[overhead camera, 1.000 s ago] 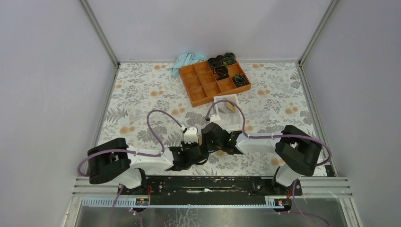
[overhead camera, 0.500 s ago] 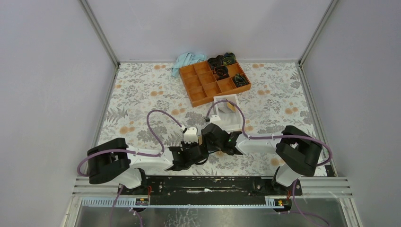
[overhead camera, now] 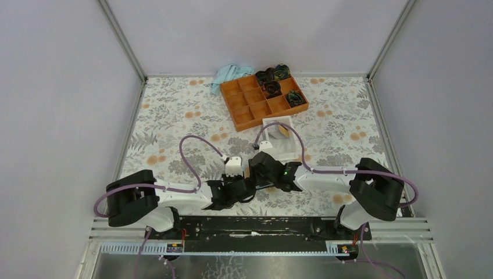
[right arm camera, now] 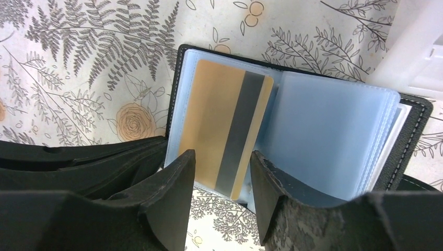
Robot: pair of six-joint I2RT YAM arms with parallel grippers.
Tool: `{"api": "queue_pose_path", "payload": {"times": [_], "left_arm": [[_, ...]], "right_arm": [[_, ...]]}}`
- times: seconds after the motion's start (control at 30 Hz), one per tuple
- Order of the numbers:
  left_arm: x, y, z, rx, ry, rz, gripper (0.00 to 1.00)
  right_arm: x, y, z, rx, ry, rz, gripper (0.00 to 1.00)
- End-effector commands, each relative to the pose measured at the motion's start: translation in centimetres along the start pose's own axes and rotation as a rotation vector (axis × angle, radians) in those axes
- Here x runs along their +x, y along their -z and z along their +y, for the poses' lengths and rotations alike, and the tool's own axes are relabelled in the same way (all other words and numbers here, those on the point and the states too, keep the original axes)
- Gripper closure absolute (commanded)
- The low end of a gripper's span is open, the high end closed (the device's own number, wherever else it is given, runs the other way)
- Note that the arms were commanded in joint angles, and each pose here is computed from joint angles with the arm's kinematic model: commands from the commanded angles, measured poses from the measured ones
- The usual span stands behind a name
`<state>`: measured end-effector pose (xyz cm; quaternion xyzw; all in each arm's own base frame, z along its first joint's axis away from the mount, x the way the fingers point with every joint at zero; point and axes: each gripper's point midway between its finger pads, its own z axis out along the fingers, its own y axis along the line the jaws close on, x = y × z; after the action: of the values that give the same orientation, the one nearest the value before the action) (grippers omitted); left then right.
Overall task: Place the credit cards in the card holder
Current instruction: Insert the credit card into the card holder.
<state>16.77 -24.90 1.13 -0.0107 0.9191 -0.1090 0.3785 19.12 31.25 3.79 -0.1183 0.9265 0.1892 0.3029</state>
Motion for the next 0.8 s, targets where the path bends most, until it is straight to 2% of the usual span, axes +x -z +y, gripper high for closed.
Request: {"api": "queue_pose_path", "payload": {"times": [0.0,0.23,0.67,0.77], "left_arm": [[0.5,0.2,0.9,-0.026,-0.02,0.018,0.96],[0.4,0.3,0.8,-0.027,-0.025,0.017,0.96],[-0.2,0.8,1.1,-0.033,-0.019,0.003,0.96],[-0.7,1.2,1.3,-0.039,-0.013,-0.01,0.93]], "right_arm": [[-1.3,0.7,0.2,0.009,0.011,-0.047,0.49],[-0.1,0.0,-0.2,0.013,0.011,-0.001,0.49],[-3.7,2.4,-0.6,0.031,0.034,-0.133,0.5],[-4.8,3.0,-1.0,0.051,0.046,-0.161,0.52]]}}
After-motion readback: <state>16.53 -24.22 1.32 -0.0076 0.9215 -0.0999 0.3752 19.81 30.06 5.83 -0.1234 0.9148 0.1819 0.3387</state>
